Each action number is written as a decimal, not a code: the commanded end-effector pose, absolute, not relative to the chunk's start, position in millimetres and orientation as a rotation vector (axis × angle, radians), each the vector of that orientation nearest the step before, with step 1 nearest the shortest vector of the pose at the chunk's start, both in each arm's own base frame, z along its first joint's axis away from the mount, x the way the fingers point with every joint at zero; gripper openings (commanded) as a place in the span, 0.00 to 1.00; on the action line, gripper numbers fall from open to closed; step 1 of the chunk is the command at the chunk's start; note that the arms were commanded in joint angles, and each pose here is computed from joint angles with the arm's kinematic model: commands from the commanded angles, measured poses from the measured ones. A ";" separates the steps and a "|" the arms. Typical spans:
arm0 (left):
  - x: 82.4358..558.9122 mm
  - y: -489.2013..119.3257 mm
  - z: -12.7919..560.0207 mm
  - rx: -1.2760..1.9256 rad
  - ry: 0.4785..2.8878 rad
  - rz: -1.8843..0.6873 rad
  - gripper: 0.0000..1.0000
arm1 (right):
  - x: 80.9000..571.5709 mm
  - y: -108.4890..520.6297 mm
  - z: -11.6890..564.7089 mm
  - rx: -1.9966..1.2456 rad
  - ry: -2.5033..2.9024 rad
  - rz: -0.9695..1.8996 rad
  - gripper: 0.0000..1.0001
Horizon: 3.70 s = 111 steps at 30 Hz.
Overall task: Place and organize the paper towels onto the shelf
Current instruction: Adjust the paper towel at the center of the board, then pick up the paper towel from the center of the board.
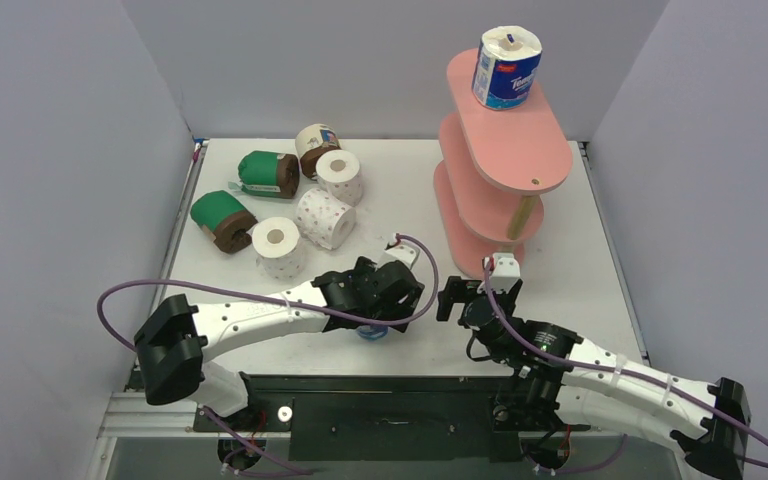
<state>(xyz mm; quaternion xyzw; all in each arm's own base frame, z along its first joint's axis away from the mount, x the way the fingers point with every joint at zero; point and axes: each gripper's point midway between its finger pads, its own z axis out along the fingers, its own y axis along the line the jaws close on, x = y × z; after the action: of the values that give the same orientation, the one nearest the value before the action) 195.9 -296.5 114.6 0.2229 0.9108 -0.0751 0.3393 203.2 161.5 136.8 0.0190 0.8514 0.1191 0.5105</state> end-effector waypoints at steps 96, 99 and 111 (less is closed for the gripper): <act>196.2 -160.3 131.8 -0.286 2.119 -0.585 0.97 | 229.2 214.7 329.2 -0.193 2.001 0.447 0.38; 197.0 -163.9 131.8 -0.281 2.126 -0.592 0.97 | 230.6 194.2 366.4 -0.161 1.935 0.426 0.38; 197.5 -172.2 135.5 -0.275 2.128 -0.631 0.97 | 242.6 112.8 481.6 0.077 1.680 0.332 0.38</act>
<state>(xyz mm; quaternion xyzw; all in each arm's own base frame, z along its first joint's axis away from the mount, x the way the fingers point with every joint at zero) 190.4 -161.5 118.5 -0.1006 0.8714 -0.2221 0.4257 239.1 148.5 434.5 -0.0178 0.7828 0.1654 0.5996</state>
